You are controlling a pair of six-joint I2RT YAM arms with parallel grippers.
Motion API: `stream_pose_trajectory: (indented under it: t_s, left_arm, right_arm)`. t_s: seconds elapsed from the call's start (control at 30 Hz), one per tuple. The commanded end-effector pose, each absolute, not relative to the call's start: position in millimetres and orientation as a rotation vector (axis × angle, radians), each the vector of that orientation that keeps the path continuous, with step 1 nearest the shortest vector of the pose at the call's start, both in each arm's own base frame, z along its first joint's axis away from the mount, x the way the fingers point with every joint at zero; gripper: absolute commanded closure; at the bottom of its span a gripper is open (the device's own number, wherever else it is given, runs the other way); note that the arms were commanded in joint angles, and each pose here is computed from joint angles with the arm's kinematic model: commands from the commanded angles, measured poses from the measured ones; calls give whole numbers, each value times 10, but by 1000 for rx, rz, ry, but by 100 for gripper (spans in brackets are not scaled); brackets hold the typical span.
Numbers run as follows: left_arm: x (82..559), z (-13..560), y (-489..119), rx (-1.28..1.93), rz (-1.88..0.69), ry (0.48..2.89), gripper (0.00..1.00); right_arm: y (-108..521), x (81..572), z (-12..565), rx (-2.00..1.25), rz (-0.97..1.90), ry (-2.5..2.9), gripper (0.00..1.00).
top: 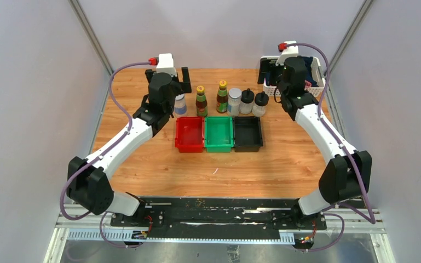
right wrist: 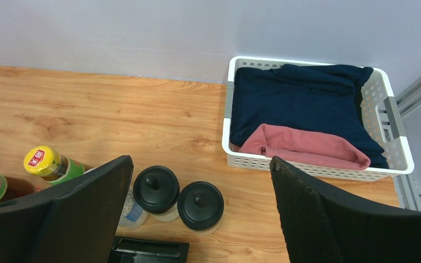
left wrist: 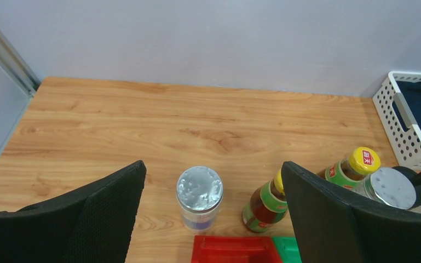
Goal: Organize the condiment bottles
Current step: Pick up the bottle from the center of the board.
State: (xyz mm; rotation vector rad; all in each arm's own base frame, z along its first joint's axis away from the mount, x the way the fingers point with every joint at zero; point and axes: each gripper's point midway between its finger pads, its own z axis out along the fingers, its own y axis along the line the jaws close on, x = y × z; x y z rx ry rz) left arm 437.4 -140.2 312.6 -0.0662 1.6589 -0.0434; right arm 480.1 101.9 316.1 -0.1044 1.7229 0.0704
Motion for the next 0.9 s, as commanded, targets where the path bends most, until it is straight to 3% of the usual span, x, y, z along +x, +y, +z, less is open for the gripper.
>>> stream_pose_trajectory:
  t_s: [0.0,0.87]
  left_arm:
    - [4409,2988,-1469,-64,-80,1704,0]
    - [4313,3076,-1457,-35,-96,1683,0]
  right_arm:
    - [1135,4796,3194,-99,112,1721,0]
    - [1115,4745,3036,-193,38,1723,7]
